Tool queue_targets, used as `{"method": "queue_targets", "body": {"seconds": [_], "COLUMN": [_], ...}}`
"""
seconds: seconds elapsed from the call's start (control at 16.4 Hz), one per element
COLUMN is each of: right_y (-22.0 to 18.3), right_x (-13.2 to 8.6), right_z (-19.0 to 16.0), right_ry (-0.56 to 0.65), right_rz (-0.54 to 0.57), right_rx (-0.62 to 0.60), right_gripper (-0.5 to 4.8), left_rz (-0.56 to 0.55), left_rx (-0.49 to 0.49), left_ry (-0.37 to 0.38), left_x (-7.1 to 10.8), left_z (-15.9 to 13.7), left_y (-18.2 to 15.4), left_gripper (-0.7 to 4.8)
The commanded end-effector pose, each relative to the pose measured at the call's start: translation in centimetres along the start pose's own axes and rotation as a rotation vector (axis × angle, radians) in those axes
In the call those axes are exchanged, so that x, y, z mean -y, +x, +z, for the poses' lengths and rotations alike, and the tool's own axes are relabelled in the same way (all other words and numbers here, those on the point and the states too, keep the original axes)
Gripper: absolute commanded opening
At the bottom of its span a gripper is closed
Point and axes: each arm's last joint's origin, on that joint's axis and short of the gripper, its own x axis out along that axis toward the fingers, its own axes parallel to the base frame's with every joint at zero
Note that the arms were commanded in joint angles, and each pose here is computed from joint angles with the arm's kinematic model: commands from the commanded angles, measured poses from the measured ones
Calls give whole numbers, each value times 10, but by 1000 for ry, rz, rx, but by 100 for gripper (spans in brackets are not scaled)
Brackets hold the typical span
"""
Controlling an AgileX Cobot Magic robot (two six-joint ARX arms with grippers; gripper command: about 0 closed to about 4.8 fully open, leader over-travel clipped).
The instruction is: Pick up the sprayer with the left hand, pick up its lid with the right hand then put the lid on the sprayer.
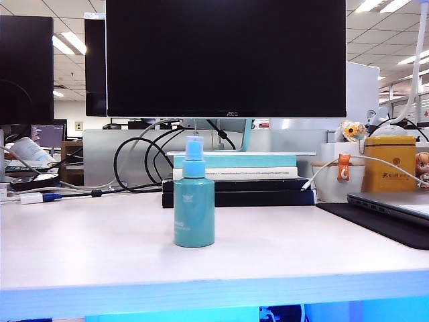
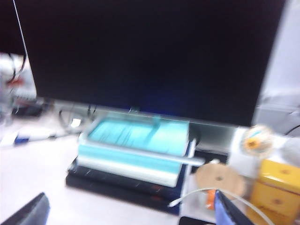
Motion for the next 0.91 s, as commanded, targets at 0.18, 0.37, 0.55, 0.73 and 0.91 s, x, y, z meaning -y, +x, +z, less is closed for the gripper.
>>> {"method": "queue_targets", "body": {"seconds": [0.18,0.37,0.55,0.73,0.91], "right_y": [-42,-62,-54,-41,-36], "right_x": [-2,-4,-5,-4,-3], "right_z": [-31,-65,-103,-145,-176], "right_ry": [-9,12,62,117,31], "right_rz": [-61,-77,-42,-47,-104], "right_rx": [98,174,198,254,78], "right_gripper": [479,284,116,111,71], "left_rz": [111,250,354,316,307], "left_rx": [45,107,64,73,42], "left_ry": [-115,-264,-366,-413,-427], "left_x": [6,8,4,6,8], "left_z": [-35,-66,-72,-72,-81], "left_y": [-32,-51,-57,-56,-53], "left_gripper": [479,479,479,424,171]}}
